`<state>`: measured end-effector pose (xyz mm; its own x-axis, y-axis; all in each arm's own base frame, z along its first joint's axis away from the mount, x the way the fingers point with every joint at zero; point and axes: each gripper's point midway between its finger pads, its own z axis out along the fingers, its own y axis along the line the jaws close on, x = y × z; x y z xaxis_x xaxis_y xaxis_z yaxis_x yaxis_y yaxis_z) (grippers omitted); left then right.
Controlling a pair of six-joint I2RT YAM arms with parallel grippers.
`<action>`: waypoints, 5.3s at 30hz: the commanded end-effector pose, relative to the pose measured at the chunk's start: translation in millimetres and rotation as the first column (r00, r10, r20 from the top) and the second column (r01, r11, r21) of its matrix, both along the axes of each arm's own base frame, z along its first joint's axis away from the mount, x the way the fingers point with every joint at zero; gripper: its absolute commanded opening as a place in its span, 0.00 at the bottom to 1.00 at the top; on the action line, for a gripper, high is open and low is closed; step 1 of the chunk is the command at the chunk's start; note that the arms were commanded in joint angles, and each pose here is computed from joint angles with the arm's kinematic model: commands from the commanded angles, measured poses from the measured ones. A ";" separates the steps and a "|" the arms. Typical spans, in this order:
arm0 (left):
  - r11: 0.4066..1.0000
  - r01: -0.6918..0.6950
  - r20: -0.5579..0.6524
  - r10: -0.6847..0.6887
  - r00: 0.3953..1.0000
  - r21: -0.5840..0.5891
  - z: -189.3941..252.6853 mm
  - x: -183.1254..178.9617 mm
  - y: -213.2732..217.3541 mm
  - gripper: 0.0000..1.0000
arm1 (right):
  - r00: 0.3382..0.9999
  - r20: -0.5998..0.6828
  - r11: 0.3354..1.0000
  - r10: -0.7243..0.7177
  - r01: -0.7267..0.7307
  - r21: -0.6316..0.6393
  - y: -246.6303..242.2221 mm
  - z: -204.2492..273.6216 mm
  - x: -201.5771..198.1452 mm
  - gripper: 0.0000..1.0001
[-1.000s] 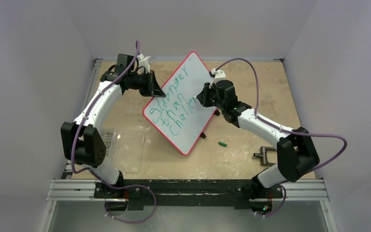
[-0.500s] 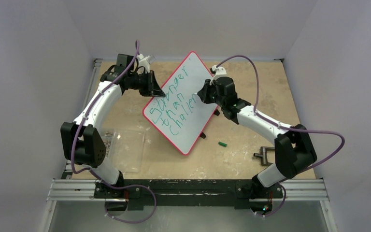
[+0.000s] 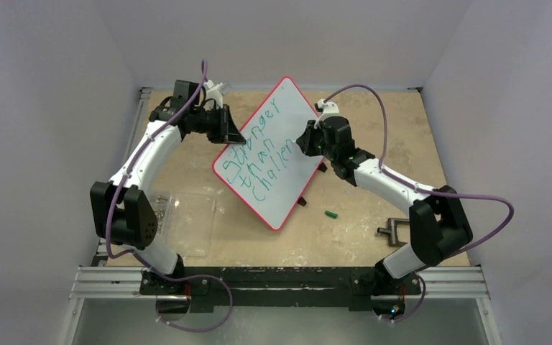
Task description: Write a sentence on the whiteboard
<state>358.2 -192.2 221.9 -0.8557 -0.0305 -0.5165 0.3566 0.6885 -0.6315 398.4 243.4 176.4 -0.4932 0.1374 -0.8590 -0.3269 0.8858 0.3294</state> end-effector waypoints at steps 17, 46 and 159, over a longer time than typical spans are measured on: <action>0.997 -0.049 0.113 0.042 0.993 0.059 14.9 12.1 11.6 0.00 | 0.999 0.039 0.999 -0.028 0.029 -0.024 -13.2 14.9 -5.3 0.00; 0.998 -0.042 0.119 0.036 0.992 0.053 17.5 10.1 9.4 0.00 | 0.994 0.105 0.999 -0.031 0.027 0.045 -16.7 50.6 40.7 0.00; 0.997 -0.048 0.133 0.039 0.990 0.068 20.4 8.0 10.5 0.00 | 0.994 0.107 0.998 -0.014 0.007 0.068 -34.5 59.4 15.3 0.00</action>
<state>355.4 -195.5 225.9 -0.8521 -0.0310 -0.5225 0.3591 0.6916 -0.6267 399.0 213.1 208.1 -0.4625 0.1756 -0.8691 -0.3540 0.8621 0.3625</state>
